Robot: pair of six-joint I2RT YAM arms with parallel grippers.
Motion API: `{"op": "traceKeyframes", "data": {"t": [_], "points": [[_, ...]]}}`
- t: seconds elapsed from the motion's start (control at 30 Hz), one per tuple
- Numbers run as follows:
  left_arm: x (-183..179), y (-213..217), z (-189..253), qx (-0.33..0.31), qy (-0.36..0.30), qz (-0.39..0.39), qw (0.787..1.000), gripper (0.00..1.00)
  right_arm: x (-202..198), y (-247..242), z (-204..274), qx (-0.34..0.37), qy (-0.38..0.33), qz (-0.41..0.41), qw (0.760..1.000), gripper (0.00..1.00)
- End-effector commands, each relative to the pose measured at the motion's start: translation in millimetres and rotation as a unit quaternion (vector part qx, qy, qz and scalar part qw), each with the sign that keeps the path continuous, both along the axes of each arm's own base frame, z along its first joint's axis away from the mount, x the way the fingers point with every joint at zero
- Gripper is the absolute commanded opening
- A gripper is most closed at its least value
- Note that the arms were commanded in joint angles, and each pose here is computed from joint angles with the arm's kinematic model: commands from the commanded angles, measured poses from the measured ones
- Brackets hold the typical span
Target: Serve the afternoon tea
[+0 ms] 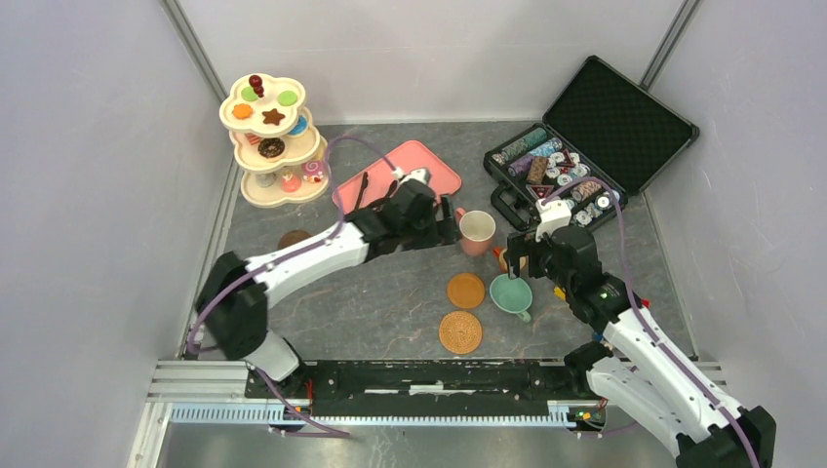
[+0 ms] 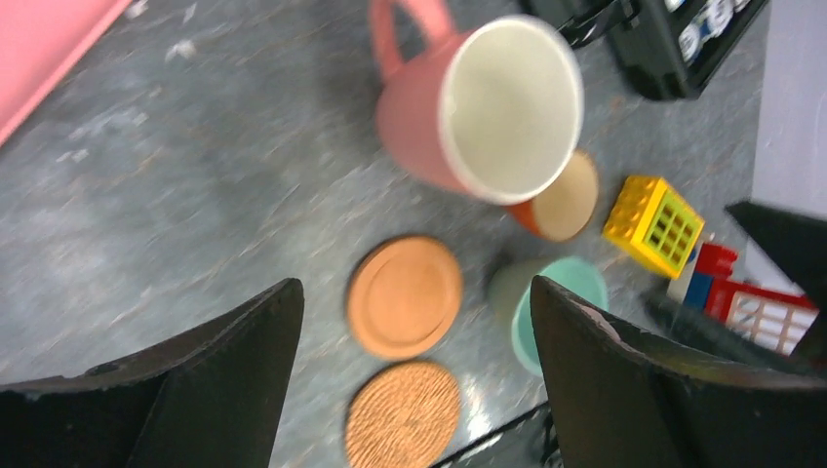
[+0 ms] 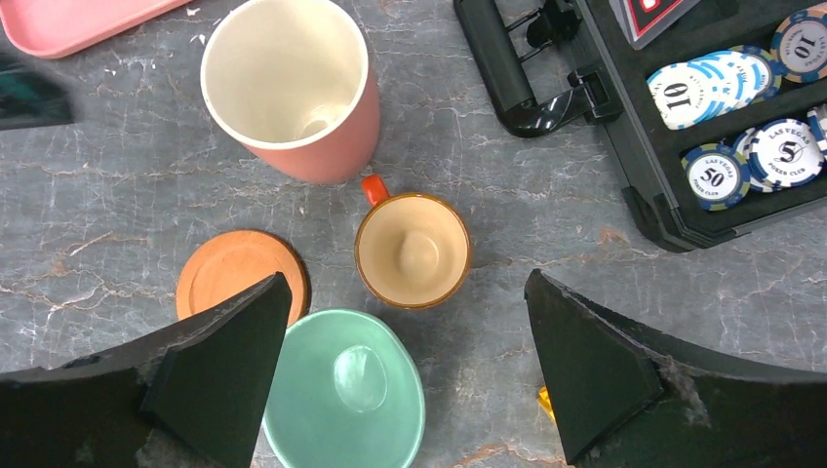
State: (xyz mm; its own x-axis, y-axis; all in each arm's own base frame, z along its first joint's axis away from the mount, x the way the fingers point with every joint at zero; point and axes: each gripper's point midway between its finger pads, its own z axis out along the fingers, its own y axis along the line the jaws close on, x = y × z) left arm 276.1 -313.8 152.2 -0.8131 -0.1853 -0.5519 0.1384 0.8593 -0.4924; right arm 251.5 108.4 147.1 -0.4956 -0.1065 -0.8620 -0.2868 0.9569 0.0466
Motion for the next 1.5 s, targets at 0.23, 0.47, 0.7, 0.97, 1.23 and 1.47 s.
{"op": "traceKeyframes", "data": {"t": [0.23, 0.47, 0.7, 0.97, 1.23, 1.47], "points": [[49.3, -70.6, -15.2, 0.104, -0.008, 0.105, 0.989, 0.82, -0.5, -4.9, 26.9, 0.015, -0.031, -0.017, 0.999, 0.98], [44.9, -73.7, -32.5, 0.148, -0.024, 0.119, 0.982, 0.76, -0.9, -9.4, 24.0, 0.002, -0.036, -0.019, 0.999, 0.98], [44.8, -78.9, -48.9, 0.159, -0.018, 0.111, 0.981, 0.52, -1.0, -9.5, 23.7, 0.000, -0.036, -0.017, 0.999, 0.98], [52.6, -85.1, -53.1, 0.179, -0.024, 0.095, 0.979, 0.29, -3.2, -10.7, 30.8, 0.005, -0.047, -0.017, 0.999, 0.98], [67.2, -68.0, 4.2, 0.198, -0.084, 0.090, 0.972, 0.03, -6.9, -12.2, 33.4, 0.009, -0.050, -0.018, 0.999, 0.98], [66.1, -29.7, 74.4, 0.217, -0.145, 0.093, 0.961, 0.02, -5.8, -11.6, 36.2, 0.012, -0.052, -0.019, 0.998, 0.98]]}}
